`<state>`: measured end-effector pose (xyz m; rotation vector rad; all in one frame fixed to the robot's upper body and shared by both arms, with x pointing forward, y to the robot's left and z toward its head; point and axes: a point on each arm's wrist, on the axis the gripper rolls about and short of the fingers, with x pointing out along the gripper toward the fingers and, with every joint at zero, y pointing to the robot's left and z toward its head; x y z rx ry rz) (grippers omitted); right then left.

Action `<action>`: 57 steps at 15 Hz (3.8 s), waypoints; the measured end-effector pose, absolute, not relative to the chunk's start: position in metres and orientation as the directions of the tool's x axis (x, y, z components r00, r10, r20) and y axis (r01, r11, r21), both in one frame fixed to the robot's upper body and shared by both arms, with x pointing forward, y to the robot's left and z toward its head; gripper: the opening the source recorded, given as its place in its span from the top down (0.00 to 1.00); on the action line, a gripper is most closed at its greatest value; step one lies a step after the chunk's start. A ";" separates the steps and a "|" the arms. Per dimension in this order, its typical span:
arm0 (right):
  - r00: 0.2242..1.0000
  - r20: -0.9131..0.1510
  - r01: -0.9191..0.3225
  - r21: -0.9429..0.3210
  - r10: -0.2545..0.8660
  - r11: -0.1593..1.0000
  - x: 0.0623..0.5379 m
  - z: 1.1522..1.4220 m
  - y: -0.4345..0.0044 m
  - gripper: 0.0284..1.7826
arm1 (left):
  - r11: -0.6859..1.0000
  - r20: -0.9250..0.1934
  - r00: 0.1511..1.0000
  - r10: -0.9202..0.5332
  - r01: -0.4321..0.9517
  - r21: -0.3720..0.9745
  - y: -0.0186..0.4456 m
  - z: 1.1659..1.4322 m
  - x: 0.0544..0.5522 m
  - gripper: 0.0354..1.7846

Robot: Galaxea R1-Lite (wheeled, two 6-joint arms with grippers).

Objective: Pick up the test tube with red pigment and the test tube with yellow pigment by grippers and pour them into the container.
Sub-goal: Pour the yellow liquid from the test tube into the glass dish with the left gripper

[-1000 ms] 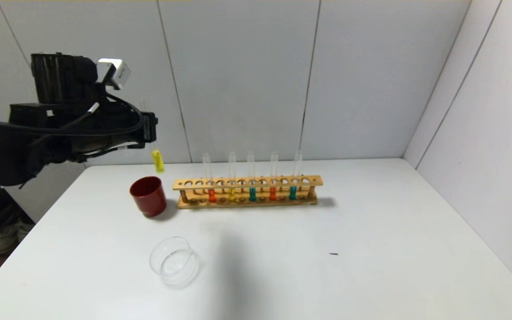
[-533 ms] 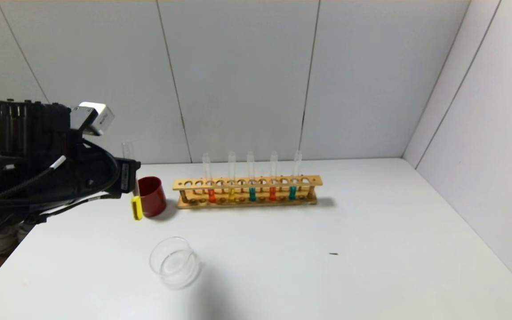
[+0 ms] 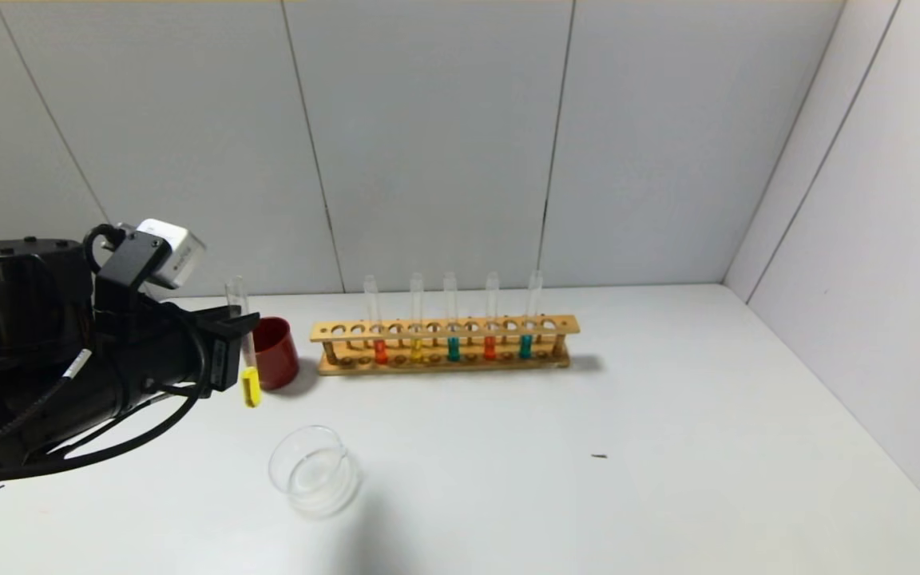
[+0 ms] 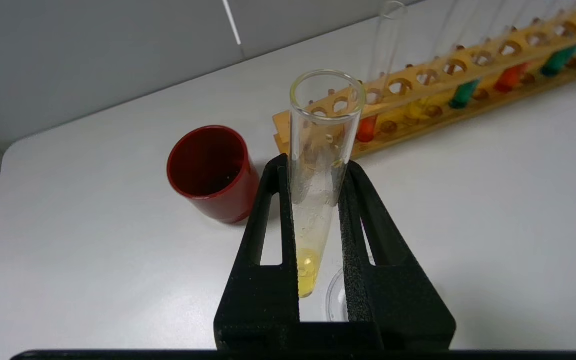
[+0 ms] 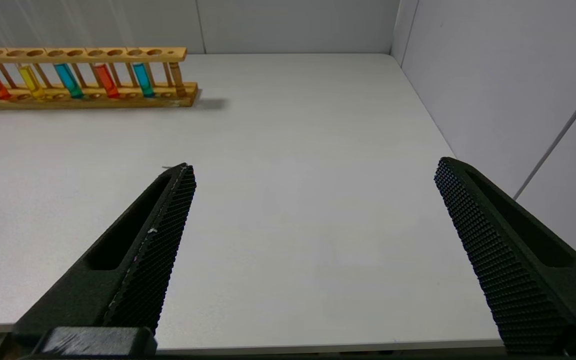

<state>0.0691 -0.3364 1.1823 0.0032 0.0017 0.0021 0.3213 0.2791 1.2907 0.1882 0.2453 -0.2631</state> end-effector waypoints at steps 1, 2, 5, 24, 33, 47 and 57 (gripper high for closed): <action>1.000 -0.002 -0.003 0.003 0.003 1.000 0.069 1.182 -0.336 0.02 | 0.931 -0.272 0.930 -0.248 0.307 0.199 0.280 1.288 0.322 0.85; 1.000 -0.002 -0.003 0.003 0.003 1.000 0.069 1.182 -0.336 0.02 | 0.905 -0.283 0.923 -0.260 0.335 0.261 0.283 1.285 0.324 0.85; 1.000 -0.002 -0.002 0.003 0.002 1.000 0.069 1.182 -0.336 0.02 | 0.778 -0.307 0.891 -0.335 0.445 0.443 0.305 1.277 0.331 0.85; 1.000 -0.002 -0.002 0.003 0.002 1.000 0.069 1.182 -0.336 0.02 | -0.033 -0.366 0.814 -0.452 0.395 0.918 0.323 1.254 0.357 0.85; 1.000 -0.002 -0.002 0.003 0.002 1.000 0.069 1.182 -0.336 0.02 | -0.181 -0.398 0.757 -0.518 0.357 0.916 0.324 1.239 0.347 0.85; 1.000 -0.002 -0.002 0.003 0.002 1.000 0.069 1.182 -0.336 0.02 | -0.356 -0.384 0.685 -0.619 0.191 0.915 0.334 1.227 0.365 0.85; 1.000 -0.002 -0.003 0.003 0.003 1.000 0.069 1.182 -0.336 0.02 | -0.462 -0.438 0.625 -0.646 0.136 0.876 0.320 1.215 0.368 0.85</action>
